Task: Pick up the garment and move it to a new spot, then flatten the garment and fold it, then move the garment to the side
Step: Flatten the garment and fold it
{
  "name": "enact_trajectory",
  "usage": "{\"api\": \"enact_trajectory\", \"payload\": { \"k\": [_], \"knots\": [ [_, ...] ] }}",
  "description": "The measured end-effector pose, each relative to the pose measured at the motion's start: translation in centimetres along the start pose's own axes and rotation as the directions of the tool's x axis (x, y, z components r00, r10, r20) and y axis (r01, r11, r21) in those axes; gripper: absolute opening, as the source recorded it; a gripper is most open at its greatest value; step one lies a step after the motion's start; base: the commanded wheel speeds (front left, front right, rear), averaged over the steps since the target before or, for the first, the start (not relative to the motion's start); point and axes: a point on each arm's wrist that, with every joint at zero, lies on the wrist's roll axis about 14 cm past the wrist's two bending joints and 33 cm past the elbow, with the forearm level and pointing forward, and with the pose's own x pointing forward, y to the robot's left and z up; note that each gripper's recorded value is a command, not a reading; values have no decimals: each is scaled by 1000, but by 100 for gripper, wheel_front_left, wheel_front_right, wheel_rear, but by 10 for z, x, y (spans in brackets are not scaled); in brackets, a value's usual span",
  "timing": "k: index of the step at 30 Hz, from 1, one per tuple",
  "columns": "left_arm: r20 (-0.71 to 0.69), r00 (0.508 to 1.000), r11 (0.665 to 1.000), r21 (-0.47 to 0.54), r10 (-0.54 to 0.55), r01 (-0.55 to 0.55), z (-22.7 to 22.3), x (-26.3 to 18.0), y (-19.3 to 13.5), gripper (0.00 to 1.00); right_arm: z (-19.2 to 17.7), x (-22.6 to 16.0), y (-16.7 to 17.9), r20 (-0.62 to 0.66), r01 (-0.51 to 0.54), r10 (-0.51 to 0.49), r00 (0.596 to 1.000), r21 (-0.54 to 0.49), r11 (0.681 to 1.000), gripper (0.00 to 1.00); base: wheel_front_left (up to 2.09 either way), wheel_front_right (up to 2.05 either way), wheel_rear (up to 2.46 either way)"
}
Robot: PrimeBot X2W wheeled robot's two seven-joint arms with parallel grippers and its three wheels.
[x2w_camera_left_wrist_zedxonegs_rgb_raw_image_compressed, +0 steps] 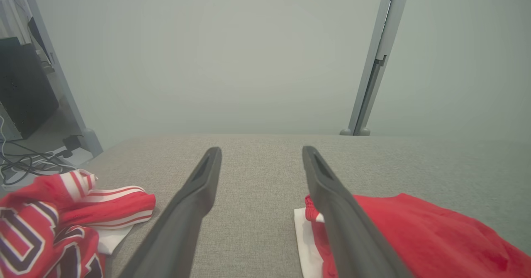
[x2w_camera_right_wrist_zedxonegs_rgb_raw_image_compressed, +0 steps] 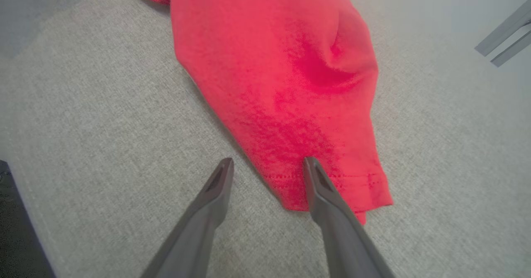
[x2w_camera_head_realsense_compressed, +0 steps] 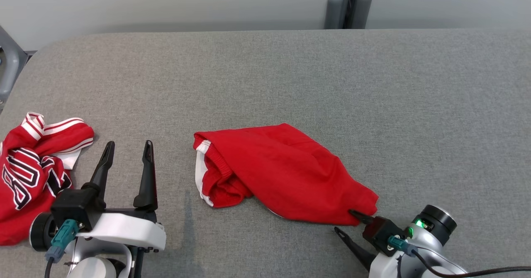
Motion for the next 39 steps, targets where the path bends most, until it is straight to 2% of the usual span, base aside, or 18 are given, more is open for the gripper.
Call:
{"api": "enact_trajectory", "payload": {
  "k": [1, 2, 8, 11, 14, 20, 23, 26, 27, 31, 36, 38, 39],
  "knots": [
    [-2, 1000, 1000, 1, 2, -2, -1, 1, 0, 100, -2, 2, -1, -9, -4, 4, 1000, -2, 1000, 16, 0, 0, 0],
    [-3, 1000, 1000, 0, 4, -4, -1, 2, 1, 100, -4, 3, -1, -15, -8, 8, 1000, -1, 1000, 0, 0, 0, 0],
    [-12, 1000, 1000, -12, -6, 6, -6, 6, -3, 100, 4, 6, -1, -3, -33, 34, 999, 74, 997, 0, 0, 0, 0],
    [-14, 1000, 1000, -13, -15, 15, -8, 8, -7, 100, 14, 2, -6, 11, -38, 37, 999, 142, 989, 0, 0, 0, 0],
    [-13, 1000, 1000, -12, -26, 26, -9, 10, -10, 100, 28, -5, -4, 26, -71, 67, 997, 280, 957, 0, 0, 0, 0],
    [-10, 999, 999, -13, -42, 42, -8, 14, -14, 100, 69, -31, -14, 78, -153, 132, 988, 446, 882, 0, 0, 0, 0],
    [-10, 999, 999, -12, -45, 45, -8, 15, -15, 100, 100, -46, -23, 168, -214, 146, 975, 528, 822, 0, 0, 0, 0],
    [-14, 999, 999, -12, -48, 48, -9, 17, -16, 100, 129, -56, -39, 270, -274, 130, 954, 607, 746, 0, 0, 0, 0],
    [-14, 999, 999, -12, -48, 48, -9, 17, -16, 100, 129, -56, -39, 270, -274, 130, 954, 607, 746, 0, 0, 0, 0],
    [-20, 998, 998, -15, -54, 53, -12, 20, -19, 100, 137, -59, -71, 347, -314, 63, 936, 735, 601, 0, 0, 0, 0],
    [-29, 997, 998, -27, -66, 65, -18, 25, -23, 100, 107, -41, -122, 302, -253, -50, 952, 868, 427, 0, 0, 0, 0],
    [-41, 997, 997, -30, -71, 70, -23, 27, -25, 100, 90, -30, -141, 274, -227, -98, 957, 914, 338, 0, 0, 0, 0],
    [-45, 996, 997, -30, -73, 72, -25, 29, -25, 100, 80, -24, -149, 247, -202, -114, 962, 930, 306, 0, 0, 0, 0]
  ]
}}
